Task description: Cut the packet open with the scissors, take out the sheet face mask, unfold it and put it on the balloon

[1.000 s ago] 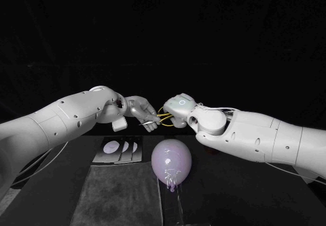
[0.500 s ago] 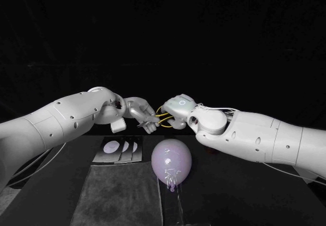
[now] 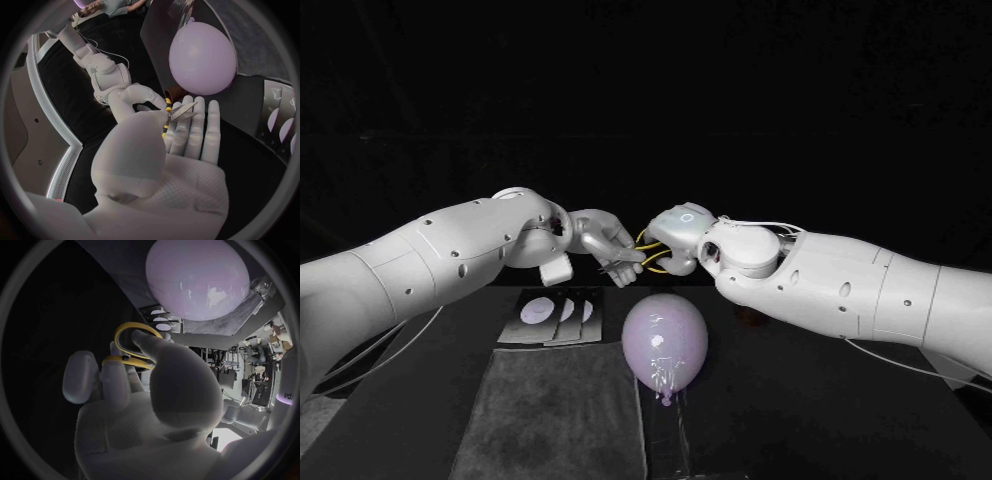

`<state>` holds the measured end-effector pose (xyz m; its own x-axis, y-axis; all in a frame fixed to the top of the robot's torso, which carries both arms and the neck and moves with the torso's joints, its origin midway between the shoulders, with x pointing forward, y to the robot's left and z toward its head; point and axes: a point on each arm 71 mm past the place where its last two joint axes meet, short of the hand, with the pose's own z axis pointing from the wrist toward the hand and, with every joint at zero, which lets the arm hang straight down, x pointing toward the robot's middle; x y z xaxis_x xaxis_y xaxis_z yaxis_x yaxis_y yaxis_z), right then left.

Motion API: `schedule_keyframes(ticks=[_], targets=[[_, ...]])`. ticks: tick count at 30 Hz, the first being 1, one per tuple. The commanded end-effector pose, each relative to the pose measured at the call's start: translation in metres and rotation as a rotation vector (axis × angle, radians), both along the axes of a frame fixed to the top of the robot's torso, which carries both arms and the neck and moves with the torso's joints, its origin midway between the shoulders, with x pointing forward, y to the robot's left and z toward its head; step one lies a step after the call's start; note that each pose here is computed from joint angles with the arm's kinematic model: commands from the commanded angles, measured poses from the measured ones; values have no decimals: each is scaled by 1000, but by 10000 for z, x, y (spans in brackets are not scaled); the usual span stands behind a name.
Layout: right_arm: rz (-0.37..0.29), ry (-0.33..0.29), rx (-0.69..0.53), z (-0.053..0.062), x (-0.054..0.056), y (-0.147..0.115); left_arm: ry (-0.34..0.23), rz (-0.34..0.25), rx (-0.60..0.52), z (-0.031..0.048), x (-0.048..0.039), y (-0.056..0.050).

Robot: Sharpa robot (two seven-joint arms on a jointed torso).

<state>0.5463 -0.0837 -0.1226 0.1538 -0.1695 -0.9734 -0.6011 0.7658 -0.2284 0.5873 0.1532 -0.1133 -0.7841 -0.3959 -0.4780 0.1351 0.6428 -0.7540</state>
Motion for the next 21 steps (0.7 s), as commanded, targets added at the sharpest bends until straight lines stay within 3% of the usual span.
schedule_keyframes(ticks=[1, 12, 21], targets=[[56, 66, -34, -60, -43, 112, -19, -83, -76, 84, -77, -219], [117, 121, -108, -127, -56, 207, -25, -131, -75, 89, -162, -334], [138, 179, -122, -167, -84, 238, -32, -138, -79, 95, -177, -350]])
